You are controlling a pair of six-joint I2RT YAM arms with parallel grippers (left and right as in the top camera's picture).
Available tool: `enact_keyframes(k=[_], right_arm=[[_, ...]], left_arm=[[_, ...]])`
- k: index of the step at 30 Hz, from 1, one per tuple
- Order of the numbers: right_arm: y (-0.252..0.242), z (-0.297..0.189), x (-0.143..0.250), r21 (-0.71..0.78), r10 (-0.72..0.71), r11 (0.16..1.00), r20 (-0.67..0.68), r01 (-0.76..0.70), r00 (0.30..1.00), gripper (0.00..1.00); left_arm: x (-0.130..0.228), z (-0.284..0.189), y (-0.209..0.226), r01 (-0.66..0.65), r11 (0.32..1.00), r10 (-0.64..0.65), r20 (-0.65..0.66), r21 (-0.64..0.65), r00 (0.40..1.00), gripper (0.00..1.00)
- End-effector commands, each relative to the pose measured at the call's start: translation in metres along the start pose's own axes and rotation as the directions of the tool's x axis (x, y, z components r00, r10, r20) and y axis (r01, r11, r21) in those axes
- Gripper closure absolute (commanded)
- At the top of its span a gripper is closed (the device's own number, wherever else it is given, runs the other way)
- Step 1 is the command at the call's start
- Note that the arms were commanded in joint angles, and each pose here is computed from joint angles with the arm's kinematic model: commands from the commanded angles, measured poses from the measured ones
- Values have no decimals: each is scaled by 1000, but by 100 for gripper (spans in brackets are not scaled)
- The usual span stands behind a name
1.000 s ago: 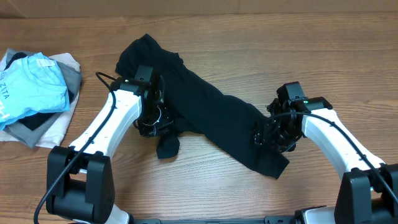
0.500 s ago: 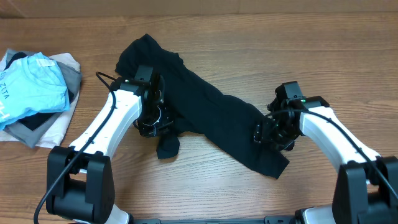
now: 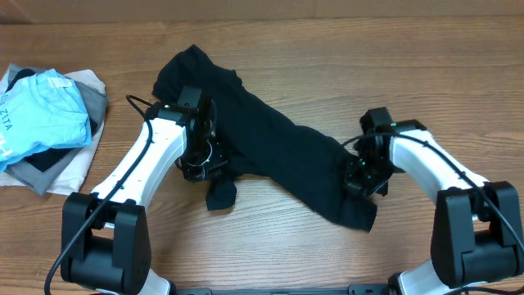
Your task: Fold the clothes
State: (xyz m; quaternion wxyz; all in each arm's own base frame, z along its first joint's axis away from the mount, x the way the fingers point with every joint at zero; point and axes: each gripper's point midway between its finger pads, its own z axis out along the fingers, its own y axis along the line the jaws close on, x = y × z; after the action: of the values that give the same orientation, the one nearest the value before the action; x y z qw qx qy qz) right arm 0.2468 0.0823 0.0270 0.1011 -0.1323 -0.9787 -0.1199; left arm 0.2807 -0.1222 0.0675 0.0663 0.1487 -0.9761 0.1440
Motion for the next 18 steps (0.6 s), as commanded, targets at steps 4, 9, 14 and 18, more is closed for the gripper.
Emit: enact_keyframes(k=[4, 9, 14, 18], right_arm=[[-7, -99, -87, 6, 55, 998, 326, -61, 944, 96], [-34, -204, -169, -109, 161, 987, 655, -118, 738, 83], [-64, -223, -182, -167, 230, 973, 690, -157, 686, 8], [-73, -195, -151, -129, 249, 968, 565, -214, 786, 1]], left_arm=[[3, -8, 38, 1, 978, 4, 27, -209, 1000, 96], [5, -16, 65, 60, 936, -43, 58, -347, 997, 96], [0, -15, 62, 60, 941, -37, 77, -334, 996, 96], [-3, -15, 61, 59, 943, -32, 87, -327, 996, 96]])
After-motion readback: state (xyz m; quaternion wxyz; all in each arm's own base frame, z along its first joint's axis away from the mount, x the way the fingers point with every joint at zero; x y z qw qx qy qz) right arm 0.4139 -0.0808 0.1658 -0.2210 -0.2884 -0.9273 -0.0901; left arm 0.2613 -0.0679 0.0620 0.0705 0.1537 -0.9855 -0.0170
